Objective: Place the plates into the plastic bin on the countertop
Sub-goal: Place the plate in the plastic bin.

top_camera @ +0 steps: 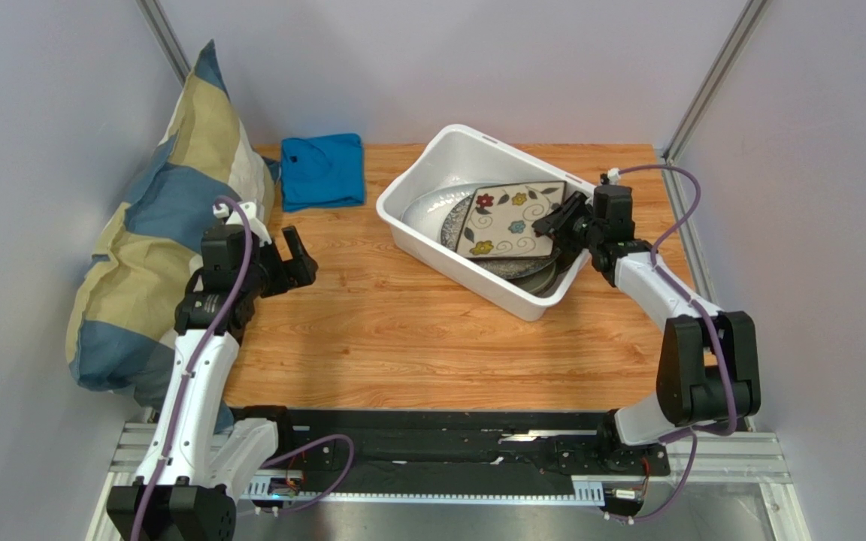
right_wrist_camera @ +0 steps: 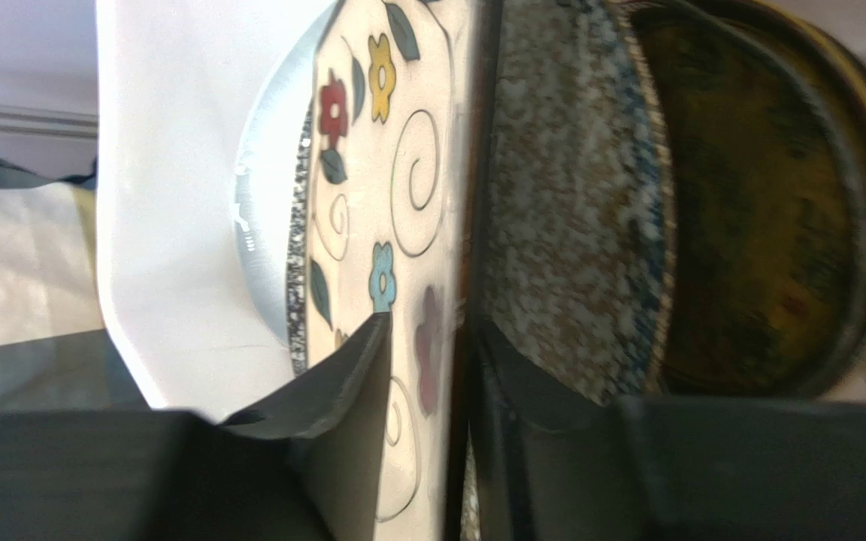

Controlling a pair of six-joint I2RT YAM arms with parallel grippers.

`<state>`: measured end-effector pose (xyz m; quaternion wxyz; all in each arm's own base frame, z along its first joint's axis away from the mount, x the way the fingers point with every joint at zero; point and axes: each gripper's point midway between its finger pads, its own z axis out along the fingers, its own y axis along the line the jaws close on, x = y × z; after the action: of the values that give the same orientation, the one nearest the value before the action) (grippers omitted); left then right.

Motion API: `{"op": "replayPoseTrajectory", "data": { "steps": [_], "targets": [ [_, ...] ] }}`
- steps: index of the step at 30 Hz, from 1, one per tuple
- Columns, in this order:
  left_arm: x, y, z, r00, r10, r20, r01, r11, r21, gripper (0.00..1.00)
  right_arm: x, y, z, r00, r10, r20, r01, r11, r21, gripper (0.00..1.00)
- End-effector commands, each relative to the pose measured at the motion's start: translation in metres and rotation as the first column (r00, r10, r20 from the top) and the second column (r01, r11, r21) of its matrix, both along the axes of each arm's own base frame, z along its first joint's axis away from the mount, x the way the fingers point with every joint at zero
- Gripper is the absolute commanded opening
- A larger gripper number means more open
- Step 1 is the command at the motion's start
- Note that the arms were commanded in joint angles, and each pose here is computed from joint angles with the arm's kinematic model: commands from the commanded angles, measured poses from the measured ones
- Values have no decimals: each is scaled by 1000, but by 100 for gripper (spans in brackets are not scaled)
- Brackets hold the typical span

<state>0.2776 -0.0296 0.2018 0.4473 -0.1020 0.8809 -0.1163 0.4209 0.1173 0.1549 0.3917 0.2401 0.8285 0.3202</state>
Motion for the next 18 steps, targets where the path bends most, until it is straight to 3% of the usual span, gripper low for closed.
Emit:
{"op": "replayPoseTrajectory", "data": {
  "steps": [1,3,5,9,10,18],
  "targets": [
    [2,0,6,999,-16,35,16,1000,11,100,4,-15,46,993,-22,117,35,993,-110,37],
    [3,0,5,999,-20,31,20,1000,8,100,-3,-14,50,993,-13,115,27,991,-127,43],
    [3,-2,4,999,-24,26,24,1000,3,100,-7,-17,52,993,-19,113,35,989,-142,62],
    [2,-2,4,999,-26,28,26,1000,3,100,-16,-26,68,991,-47,124,69,980,-186,75],
    [2,-2,5,999,-25,32,25,1000,5,100,-20,-28,71,992,-51,116,74,976,-205,83],
    [1,-4,7,999,-35,40,35,999,-1,100,-46,-55,105,980,-114,164,162,936,-314,100]
  ]
}}
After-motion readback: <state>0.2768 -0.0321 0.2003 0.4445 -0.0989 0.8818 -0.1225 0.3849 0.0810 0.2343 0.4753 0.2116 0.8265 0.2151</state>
